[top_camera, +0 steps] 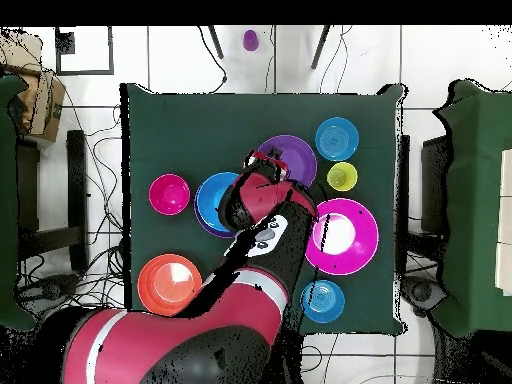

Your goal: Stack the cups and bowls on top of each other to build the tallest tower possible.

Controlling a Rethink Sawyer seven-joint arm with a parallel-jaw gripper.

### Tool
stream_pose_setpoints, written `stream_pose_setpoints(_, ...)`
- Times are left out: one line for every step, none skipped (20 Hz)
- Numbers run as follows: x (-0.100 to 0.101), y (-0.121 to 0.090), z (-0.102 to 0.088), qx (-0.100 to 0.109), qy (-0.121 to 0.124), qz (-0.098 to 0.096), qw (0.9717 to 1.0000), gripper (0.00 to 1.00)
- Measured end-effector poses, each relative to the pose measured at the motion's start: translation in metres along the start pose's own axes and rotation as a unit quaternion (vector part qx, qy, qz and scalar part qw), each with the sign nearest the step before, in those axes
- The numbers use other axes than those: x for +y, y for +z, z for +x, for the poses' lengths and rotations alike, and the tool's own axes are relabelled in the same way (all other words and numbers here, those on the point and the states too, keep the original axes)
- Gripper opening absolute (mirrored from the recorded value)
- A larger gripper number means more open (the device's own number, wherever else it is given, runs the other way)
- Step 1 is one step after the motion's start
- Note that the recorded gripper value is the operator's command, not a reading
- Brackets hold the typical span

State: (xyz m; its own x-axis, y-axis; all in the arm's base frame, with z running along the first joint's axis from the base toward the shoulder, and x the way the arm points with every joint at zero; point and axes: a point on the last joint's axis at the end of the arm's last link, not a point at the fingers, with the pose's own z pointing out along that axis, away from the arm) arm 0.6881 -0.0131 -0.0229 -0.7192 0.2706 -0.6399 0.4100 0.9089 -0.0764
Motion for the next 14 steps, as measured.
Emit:
stream_pose_setpoints(0.0002, -0.0003, -0.0008, -0.001, 0.0, 0.0, 1.0, 0.0)
stream_pose_setpoints(0.0002, -0.0006, -0.0014, -0.001, 0.0, 0.0, 1.0, 0.0)
stream_pose_setpoints(0.0005, -0.0013, -0.003, -0.002, 0.001, -0.001, 1.0, 0.0)
stream_pose_setpoints(0.0006, -0.0014, -0.0032, -0.002, 0.001, -0.001, 1.0, 0.0)
stream_pose_setpoints(0.0006, -0.0017, -0.0039, -0.003, 0.001, -0.001, 1.0, 1.0)
stream_pose_setpoints(0.0006, -0.0017, -0.0039, -0.003, 0.001, -0.001, 1.0, 1.0)
stream_pose_setpoints(0.0007, -0.0017, -0.0039, -0.003, 0.001, -0.001, 1.0, 1.0)
stream_pose_setpoints(0.0006, -0.0018, -0.0042, -0.003, 0.001, -0.001, 1.0, 1.0)
stream_pose_setpoints(0.0005, -0.0018, -0.0043, -0.003, 0.001, -0.001, 1.0, 1.0)
stream_pose_setpoints(0.0001, -0.0022, -0.0048, -0.004, 0.0, -0.001, 1.0, 1.0)
stream_pose_setpoints(0.0, -0.0024, -0.005, -0.004, -0.001, -0.001, 1.0, 1.0)
stream_pose_setpoints(-0.0005, -0.0029, -0.0057, -0.004, -0.003, -0.002, 1.0, 1.0)
stream_pose_setpoints(-0.0009, -0.0033, -0.0063, -0.005, -0.004, -0.002, 1.0, 1.0)
stream_pose_setpoints(-0.0013, -0.0038, -0.0075, -0.005, -0.005, -0.003, 1.0, 1.0)
